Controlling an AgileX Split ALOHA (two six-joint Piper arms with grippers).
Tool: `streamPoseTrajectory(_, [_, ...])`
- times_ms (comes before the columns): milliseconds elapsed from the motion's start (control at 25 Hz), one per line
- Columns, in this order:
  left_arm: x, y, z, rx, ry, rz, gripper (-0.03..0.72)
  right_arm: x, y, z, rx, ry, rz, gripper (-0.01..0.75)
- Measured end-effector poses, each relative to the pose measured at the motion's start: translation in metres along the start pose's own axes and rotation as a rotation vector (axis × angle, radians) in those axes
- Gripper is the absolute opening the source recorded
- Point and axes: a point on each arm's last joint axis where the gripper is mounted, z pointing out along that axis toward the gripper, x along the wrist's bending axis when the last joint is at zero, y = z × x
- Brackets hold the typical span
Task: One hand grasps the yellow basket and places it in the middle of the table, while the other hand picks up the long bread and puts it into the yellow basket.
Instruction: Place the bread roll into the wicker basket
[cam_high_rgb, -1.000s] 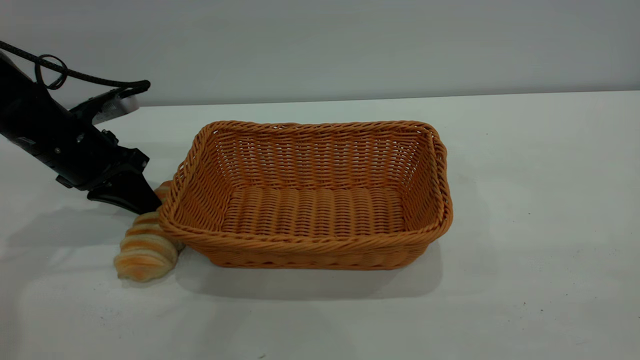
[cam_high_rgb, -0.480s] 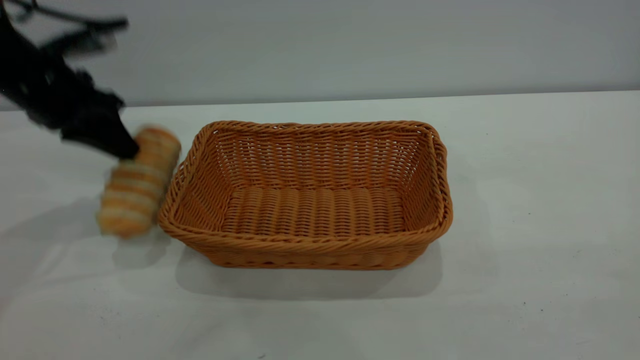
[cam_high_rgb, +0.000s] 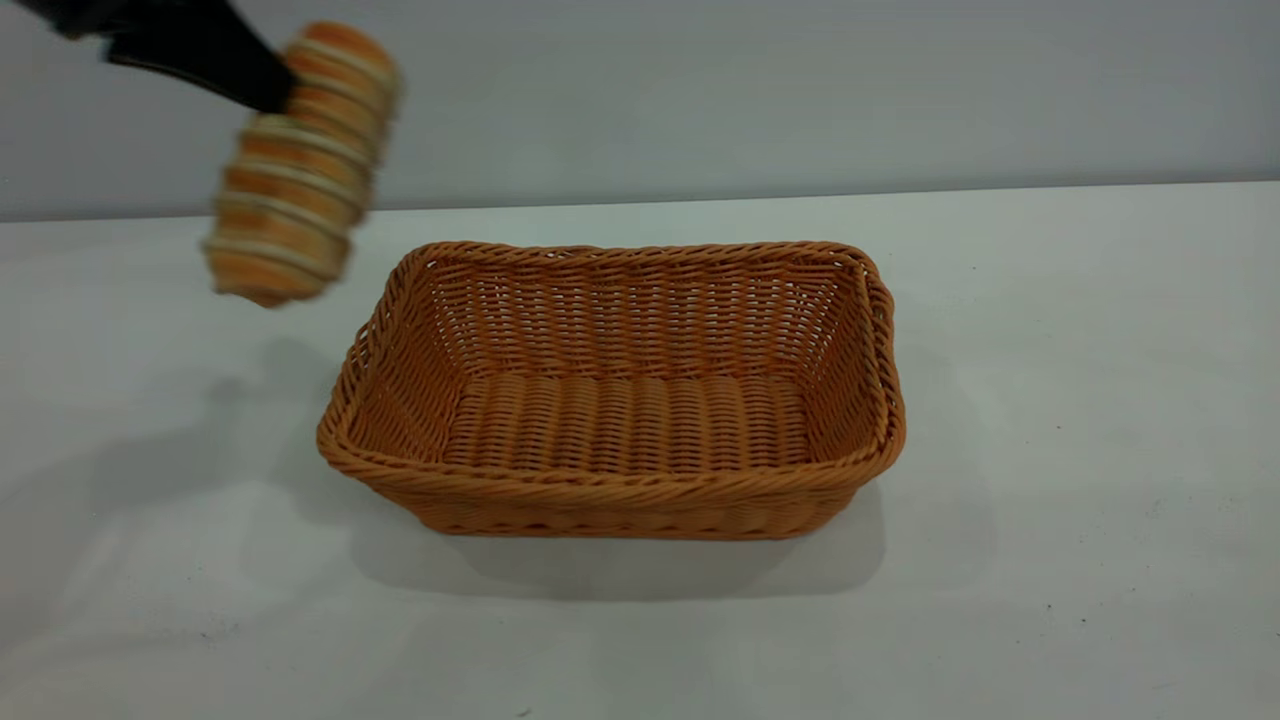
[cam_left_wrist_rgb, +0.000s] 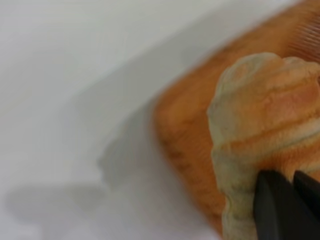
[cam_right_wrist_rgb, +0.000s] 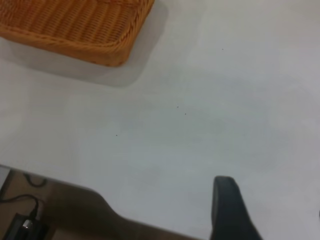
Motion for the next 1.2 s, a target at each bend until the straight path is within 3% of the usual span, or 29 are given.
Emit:
streamPoseTrajectory(200, [-0.047,0.013,0.029,0.083,-0.097,0.223,0.017,0.000,0.000,0.000,0.000,0.000,0.000,0.362])
streamPoseTrajectory(360, [-0.061,0.022,0.052,0.152,-0.116,0.312,0.017,0.000,0.000,0.000,0.000,0.000,-0.002,0.325])
streamPoseTrajectory(640, [-0.055,0.036,0.102,0.298,-0.133,0.341,0.016,0.000,0.000,0.000,-0.001,0.000,-0.003,0.298])
streamPoseTrajectory(1040, [-0.049,0.054,0.143,0.385,-0.147,0.367,0.016,0.000,0.000,0.000,-0.001,0.000,-0.003,0.297])
streamPoseTrajectory(1200, [-0.048,0.053,0.147,0.401,-0.154,0.361,0.079,0.000,0.000,0.000,-0.001,0.000,-0.003,0.297])
